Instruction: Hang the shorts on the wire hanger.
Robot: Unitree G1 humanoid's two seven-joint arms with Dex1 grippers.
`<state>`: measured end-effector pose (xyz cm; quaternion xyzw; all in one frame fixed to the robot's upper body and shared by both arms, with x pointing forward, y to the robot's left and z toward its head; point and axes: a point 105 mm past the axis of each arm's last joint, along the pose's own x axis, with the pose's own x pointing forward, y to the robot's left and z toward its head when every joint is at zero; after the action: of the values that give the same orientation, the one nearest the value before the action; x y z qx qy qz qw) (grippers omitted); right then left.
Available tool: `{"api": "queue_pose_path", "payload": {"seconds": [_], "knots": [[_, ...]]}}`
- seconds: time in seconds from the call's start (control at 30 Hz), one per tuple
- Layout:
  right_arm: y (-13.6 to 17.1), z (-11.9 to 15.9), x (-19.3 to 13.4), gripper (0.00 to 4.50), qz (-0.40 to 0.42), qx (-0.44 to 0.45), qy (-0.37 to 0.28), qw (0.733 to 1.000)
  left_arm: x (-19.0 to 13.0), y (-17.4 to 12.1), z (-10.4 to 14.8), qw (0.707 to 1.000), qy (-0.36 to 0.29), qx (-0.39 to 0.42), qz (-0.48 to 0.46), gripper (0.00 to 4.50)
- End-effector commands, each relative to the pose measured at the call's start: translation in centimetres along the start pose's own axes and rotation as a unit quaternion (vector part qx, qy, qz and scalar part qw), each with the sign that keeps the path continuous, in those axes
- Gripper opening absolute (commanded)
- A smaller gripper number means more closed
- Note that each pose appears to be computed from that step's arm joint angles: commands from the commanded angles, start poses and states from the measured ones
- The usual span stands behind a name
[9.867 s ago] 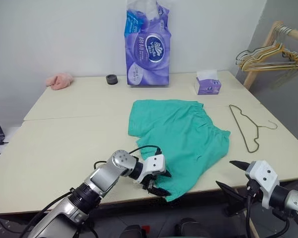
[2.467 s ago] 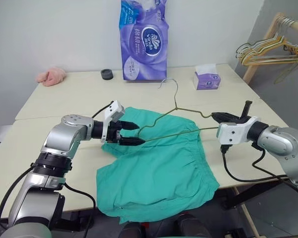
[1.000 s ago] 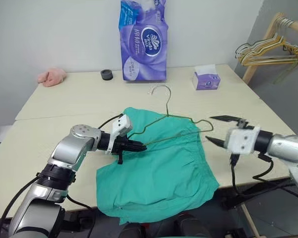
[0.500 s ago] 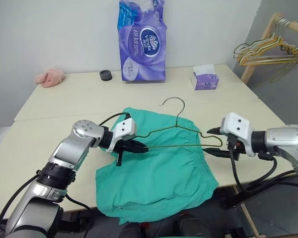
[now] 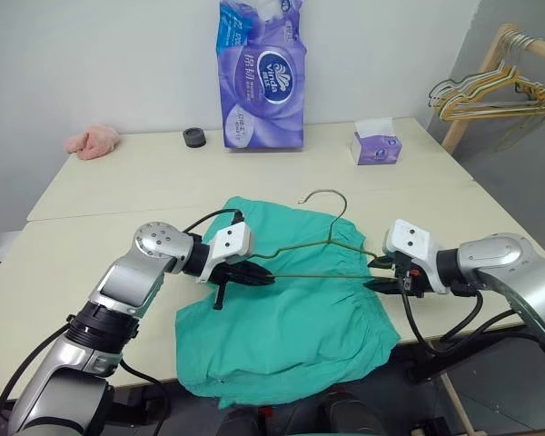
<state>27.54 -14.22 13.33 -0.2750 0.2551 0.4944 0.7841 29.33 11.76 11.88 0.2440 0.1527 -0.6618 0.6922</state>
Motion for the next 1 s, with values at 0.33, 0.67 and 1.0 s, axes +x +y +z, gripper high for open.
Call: {"api": "queue_pose_path", "payload": {"seconds": [0.33, 0.67, 1.0], "knots": [[0.9, 0.8, -0.3, 0.04, 0.015, -0.020, -0.001, 1.000, 0.3, 0.7, 1.3, 0.999, -0.012, 0.020, 0.023, 0.00], [0.7, 0.6, -0.7, 0.00, 0.004, 0.017, -0.012, 1.000, -0.9, 3.0, 3.4, 0.990, -0.104, -0.041, 0.085, 2.55], [1.0, -2.9, -4.7, 0.00, -0.061, 0.154, -0.023, 0.986, -7.3, 7.9, 1.8, 0.953, -0.132, -0.081, 0.260, 2.81]]}}
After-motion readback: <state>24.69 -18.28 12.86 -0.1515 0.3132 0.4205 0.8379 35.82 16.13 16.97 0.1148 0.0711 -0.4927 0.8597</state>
